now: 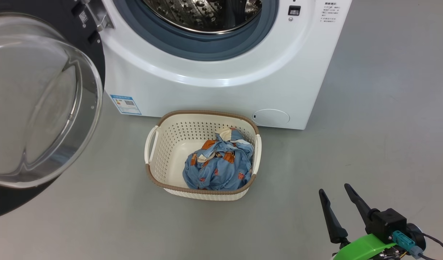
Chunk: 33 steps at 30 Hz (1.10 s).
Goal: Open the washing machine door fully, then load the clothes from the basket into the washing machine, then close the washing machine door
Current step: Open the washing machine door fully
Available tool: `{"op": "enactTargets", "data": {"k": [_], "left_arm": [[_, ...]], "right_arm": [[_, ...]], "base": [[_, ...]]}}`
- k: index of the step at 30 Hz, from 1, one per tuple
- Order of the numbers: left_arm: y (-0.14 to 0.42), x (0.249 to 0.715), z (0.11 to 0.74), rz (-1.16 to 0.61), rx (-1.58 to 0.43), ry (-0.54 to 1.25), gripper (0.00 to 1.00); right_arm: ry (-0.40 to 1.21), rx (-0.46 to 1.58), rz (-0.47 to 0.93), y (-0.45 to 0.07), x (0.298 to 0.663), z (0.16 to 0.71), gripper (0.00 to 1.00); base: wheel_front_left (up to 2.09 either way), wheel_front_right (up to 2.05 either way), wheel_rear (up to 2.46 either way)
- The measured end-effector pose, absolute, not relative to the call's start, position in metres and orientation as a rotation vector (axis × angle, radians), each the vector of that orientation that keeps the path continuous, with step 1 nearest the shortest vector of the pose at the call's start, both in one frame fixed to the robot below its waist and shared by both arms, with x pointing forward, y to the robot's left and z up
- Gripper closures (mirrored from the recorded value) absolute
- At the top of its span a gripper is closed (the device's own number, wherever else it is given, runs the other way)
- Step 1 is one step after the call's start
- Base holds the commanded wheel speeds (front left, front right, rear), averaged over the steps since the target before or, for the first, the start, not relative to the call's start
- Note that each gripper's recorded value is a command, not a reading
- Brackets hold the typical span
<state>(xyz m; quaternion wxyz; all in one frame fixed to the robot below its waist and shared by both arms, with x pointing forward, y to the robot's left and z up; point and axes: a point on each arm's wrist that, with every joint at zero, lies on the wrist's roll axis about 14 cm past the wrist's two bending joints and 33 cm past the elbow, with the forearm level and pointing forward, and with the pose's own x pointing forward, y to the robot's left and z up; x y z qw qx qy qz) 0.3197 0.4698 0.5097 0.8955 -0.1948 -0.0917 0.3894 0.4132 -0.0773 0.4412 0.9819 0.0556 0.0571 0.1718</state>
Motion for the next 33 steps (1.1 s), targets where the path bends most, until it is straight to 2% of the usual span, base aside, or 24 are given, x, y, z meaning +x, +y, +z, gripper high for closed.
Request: {"op": "enactTargets", "data": {"k": [15, 22, 23, 24, 26, 27, 28, 29, 30, 33], "left_arm": [[0.398, 0.324, 0.519, 0.622, -0.399, -0.245, 1.0], [0.365, 0.33, 0.541, 0.489, -0.322, -0.274, 1.0], [0.361, 0.33, 0.542, 0.48, -0.321, -0.274, 0.96], [0.358, 0.329, 0.541, 0.47, -0.317, -0.272, 0.78], [0.351, 0.328, 0.54, 0.454, -0.32, -0.267, 0.56], [0.347, 0.328, 0.539, 0.443, -0.318, -0.261, 0.4], [0.343, 0.328, 0.538, 0.433, -0.318, -0.258, 0.18], [0.34, 0.328, 0.538, 0.424, -0.321, -0.257, 0.04], [0.336, 0.329, 0.538, 0.411, -0.313, -0.252, 0.0], [0.324, 0.331, 0.535, 0.376, -0.304, -0.236, 0.0]], "right_arm": [[0.08, 0.123, 0.319, -0.085, 0.414, 0.455, 0.0], [0.064, 0.121, 0.311, -0.089, 0.412, 0.46, 0.0], [0.063, 0.12, 0.31, -0.089, 0.411, 0.461, 0.0], [0.06, 0.12, 0.31, -0.089, 0.411, 0.462, 0.0], [0.054, 0.119, 0.307, -0.09, 0.41, 0.464, 0.0], [0.052, 0.118, 0.306, -0.091, 0.409, 0.465, 0.0], [0.051, 0.117, 0.305, -0.092, 0.408, 0.466, 0.0], [0.049, 0.117, 0.303, -0.092, 0.408, 0.466, 0.0], [0.047, 0.117, 0.301, -0.093, 0.407, 0.467, 0.0], [0.044, 0.121, 0.292, -0.096, 0.404, 0.469, 0.0]], "base": [[0.0, 0.0, 0.0], [0.0, 0.0, 0.0], [0.0, 0.0, 0.0], [0.0, 0.0, 0.0], [0.0, 0.0, 0.0], [0.0, 0.0, 0.0], [0.0, 0.0, 0.0], [0.0, 0.0, 0.0], [0.0, 0.0, 0.0], [0.0, 0.0, 0.0]]}}
